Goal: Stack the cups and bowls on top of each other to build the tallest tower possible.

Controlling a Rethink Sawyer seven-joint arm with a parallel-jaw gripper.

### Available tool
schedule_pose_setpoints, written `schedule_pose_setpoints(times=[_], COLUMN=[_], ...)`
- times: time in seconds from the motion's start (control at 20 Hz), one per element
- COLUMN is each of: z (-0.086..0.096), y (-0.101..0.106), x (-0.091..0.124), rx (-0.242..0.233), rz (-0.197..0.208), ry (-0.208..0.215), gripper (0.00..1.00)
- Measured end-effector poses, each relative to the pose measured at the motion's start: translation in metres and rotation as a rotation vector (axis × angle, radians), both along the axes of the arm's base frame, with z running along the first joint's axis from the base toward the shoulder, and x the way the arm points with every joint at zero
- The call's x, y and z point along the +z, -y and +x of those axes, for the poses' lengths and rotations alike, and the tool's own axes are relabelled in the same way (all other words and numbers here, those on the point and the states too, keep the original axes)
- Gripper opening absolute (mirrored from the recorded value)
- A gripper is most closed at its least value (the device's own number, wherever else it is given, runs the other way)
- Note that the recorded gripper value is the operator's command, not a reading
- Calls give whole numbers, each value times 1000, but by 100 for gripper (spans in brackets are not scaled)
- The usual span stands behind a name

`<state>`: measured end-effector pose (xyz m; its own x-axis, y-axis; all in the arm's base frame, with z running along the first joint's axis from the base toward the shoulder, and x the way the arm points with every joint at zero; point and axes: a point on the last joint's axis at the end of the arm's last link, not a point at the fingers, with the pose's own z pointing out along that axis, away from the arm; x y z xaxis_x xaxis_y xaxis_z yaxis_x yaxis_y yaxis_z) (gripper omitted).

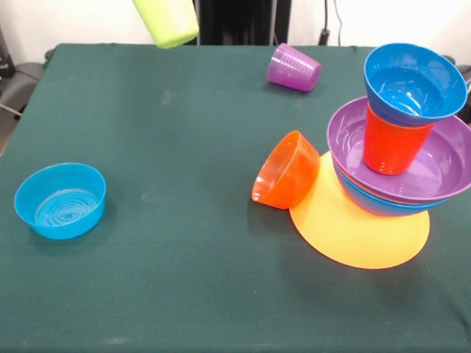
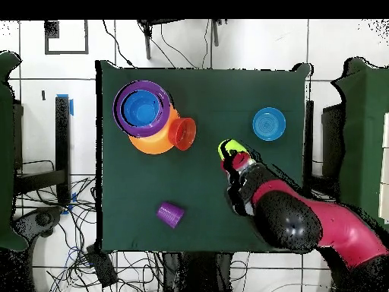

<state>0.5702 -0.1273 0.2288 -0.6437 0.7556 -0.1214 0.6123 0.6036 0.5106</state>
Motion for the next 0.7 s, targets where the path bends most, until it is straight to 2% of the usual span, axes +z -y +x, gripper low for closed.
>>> schedule_pose_setpoints(times=[0.15,0.35,0.45,0.5,0.6,0.7], z=[26,53,61,76,84,100], y=[-22,-51,-60,-77,-85,-103], x=[27,54,61,76,84,100], rx=[37,87,102,128,140,163], rz=[-34,-69,-81,-101,-111,-129], ry=[-13,-23,-26,-29,-30,-30], gripper=[0,0,0,0,0,0])
